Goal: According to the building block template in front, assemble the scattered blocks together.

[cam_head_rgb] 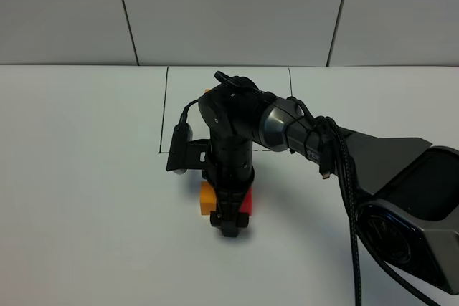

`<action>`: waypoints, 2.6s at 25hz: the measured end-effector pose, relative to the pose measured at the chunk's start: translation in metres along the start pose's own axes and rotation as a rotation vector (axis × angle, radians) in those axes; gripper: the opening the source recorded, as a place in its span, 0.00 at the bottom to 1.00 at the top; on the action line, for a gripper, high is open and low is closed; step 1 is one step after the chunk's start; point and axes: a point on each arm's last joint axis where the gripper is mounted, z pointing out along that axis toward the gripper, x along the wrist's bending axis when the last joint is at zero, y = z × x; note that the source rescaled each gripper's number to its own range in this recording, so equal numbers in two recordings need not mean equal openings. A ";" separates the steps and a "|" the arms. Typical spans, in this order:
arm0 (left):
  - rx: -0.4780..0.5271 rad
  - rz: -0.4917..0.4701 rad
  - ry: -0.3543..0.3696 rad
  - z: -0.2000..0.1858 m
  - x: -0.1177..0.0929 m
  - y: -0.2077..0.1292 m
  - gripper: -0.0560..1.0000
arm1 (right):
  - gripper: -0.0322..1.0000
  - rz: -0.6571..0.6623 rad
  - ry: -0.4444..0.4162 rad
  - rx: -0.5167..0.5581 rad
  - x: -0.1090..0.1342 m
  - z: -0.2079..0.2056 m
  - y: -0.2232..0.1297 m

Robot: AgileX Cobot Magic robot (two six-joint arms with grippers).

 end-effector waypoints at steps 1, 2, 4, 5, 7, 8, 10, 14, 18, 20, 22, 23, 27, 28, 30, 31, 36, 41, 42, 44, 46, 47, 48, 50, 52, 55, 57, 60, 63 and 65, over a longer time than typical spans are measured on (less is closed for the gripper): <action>0.000 0.000 0.000 0.000 0.000 0.000 0.85 | 1.00 0.008 0.009 0.008 0.001 -0.003 -0.001; 0.000 0.000 -0.001 0.000 0.000 0.000 0.85 | 1.00 0.021 0.013 0.004 0.002 -0.011 -0.002; 0.000 0.000 -0.001 0.000 0.000 0.000 0.85 | 1.00 0.048 -0.012 -0.022 0.003 -0.032 -0.003; 0.000 0.000 -0.001 0.000 0.000 0.000 0.85 | 1.00 0.056 -0.027 -0.038 0.003 -0.044 -0.003; 0.000 0.000 -0.001 0.000 0.000 0.000 0.85 | 1.00 0.085 -0.050 -0.091 0.005 -0.070 -0.003; 0.000 0.000 -0.001 0.000 0.000 0.000 0.85 | 1.00 0.102 -0.055 -0.114 0.006 -0.081 -0.003; 0.000 0.000 -0.001 0.000 0.000 0.000 0.85 | 1.00 0.140 -0.069 -0.159 0.009 -0.102 -0.004; 0.000 0.000 -0.001 0.000 0.000 0.000 0.85 | 1.00 0.228 -0.087 -0.217 0.013 -0.131 -0.008; 0.000 0.000 -0.001 0.000 0.000 0.000 0.85 | 1.00 0.369 -0.050 -0.281 0.002 -0.144 -0.023; 0.000 0.000 -0.001 0.000 0.000 0.000 0.85 | 1.00 0.461 -0.028 -0.315 -0.013 -0.150 -0.041; 0.000 0.000 -0.001 0.000 0.000 0.000 0.85 | 1.00 0.574 -0.008 -0.351 -0.032 -0.155 -0.066; 0.000 0.000 -0.001 0.000 0.000 0.000 0.85 | 1.00 0.631 -0.006 -0.363 -0.041 -0.158 -0.080; 0.000 0.000 -0.001 0.000 0.000 0.000 0.85 | 0.99 0.847 -0.030 -0.395 -0.070 -0.171 -0.135; 0.000 0.000 -0.001 0.000 0.000 0.000 0.85 | 0.99 0.900 -0.041 -0.401 -0.076 -0.175 -0.151; 0.000 0.000 -0.001 0.000 0.000 0.000 0.85 | 0.99 0.999 -0.062 -0.412 -0.087 -0.182 -0.182; 0.000 0.000 -0.001 0.000 0.000 0.000 0.85 | 0.99 1.040 -0.073 -0.418 -0.090 -0.185 -0.195; 0.000 0.000 -0.001 0.000 0.000 0.000 0.85 | 0.98 1.229 -0.111 -0.420 -0.096 -0.196 -0.265; 0.000 0.000 -0.001 0.000 0.000 0.000 0.85 | 0.96 1.372 -0.080 -0.363 -0.065 -0.195 -0.319; 0.000 0.000 -0.001 0.000 0.000 0.000 0.85 | 0.96 1.395 -0.087 -0.364 -0.056 -0.199 -0.327; 0.000 0.000 -0.001 0.000 0.000 0.000 0.85 | 0.96 1.445 -0.109 -0.369 -0.037 -0.200 -0.342; 0.000 0.000 -0.001 0.000 0.000 0.000 0.85 | 0.95 1.489 -0.155 -0.395 -0.016 -0.206 -0.353; 0.000 0.000 -0.001 0.000 0.000 0.000 0.85 | 0.95 1.510 -0.175 -0.405 -0.005 -0.208 -0.358; 0.000 0.000 -0.001 0.000 0.000 0.000 0.85 | 0.95 1.530 -0.186 -0.406 0.006 -0.207 -0.363; 0.000 0.000 -0.001 0.000 0.000 0.000 0.85 | 0.95 1.557 -0.238 -0.433 0.027 -0.213 -0.369; 0.000 0.000 -0.001 0.000 0.000 0.000 0.85 | 0.94 1.575 -0.293 -0.461 0.046 -0.219 -0.373; 0.000 0.000 -0.001 0.000 0.000 0.000 0.85 | 0.94 1.571 -0.360 -0.503 0.068 -0.229 -0.371; 0.000 0.000 -0.001 0.000 0.000 0.000 0.85 | 0.94 1.566 -0.378 -0.524 0.079 -0.235 -0.368; 0.000 0.000 -0.001 0.000 0.000 0.000 0.85 | 0.93 1.560 -0.395 -0.538 0.093 -0.240 -0.366; 0.000 0.000 -0.001 0.000 0.000 0.000 0.85 | 0.93 1.556 -0.408 -0.548 0.110 -0.240 -0.362; 0.000 0.000 -0.001 0.000 0.000 0.000 0.85 | 0.93 1.553 -0.417 -0.556 0.124 -0.239 -0.360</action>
